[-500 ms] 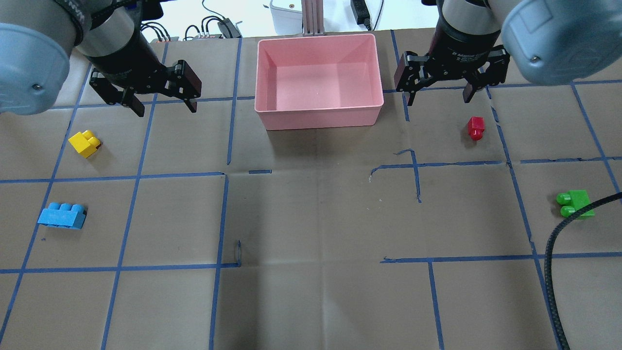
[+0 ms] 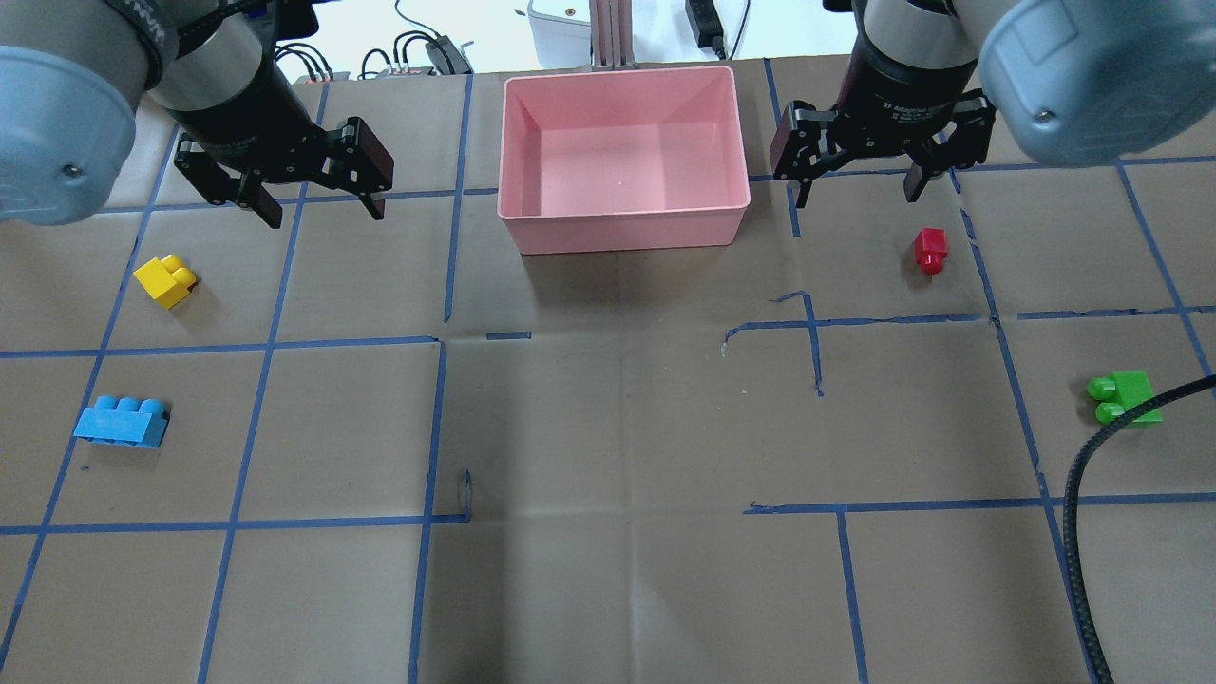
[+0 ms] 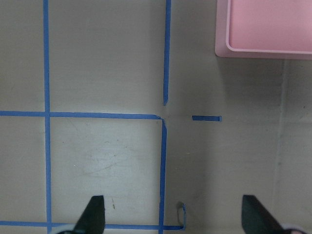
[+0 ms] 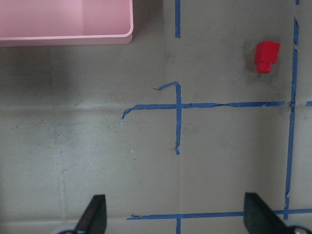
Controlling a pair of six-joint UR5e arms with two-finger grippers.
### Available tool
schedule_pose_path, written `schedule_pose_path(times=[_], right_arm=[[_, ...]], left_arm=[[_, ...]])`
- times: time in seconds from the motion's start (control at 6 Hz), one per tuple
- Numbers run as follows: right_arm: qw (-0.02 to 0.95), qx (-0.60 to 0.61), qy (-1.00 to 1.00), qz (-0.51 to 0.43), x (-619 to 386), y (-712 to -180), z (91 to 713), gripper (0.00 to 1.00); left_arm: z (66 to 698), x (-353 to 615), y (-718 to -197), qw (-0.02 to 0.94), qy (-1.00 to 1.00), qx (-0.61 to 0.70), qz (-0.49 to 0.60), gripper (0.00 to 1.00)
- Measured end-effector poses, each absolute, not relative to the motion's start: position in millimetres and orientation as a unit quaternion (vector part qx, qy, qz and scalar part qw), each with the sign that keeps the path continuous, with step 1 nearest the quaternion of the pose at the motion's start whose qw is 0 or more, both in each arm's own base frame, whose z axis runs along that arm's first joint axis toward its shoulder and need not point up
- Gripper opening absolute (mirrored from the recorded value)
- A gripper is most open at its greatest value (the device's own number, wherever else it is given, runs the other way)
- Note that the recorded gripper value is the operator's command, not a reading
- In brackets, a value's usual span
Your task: Put all blocks into box
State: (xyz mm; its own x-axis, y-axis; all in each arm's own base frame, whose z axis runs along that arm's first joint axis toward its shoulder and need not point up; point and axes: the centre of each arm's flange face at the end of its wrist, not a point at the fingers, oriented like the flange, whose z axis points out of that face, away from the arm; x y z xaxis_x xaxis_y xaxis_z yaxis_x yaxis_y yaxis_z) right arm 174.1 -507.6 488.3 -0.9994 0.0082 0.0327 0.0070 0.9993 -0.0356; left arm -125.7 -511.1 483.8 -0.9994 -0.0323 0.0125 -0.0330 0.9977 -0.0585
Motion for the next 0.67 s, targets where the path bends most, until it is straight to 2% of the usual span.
schedule_pose_path(times=[0.33,0.67], right_arm=[[0.018,-0.005,-1.0,0.017,167,-510,486,1.0],[0.024,-0.01,-1.0,0.016,114,-522,489,1.0]], left_arm=[[485,-117,-508,0.001,-0.999,0.019,0.031,1.0],[485,-44,-515,-0.005,-0.999,0.042,0.029,1.0]])
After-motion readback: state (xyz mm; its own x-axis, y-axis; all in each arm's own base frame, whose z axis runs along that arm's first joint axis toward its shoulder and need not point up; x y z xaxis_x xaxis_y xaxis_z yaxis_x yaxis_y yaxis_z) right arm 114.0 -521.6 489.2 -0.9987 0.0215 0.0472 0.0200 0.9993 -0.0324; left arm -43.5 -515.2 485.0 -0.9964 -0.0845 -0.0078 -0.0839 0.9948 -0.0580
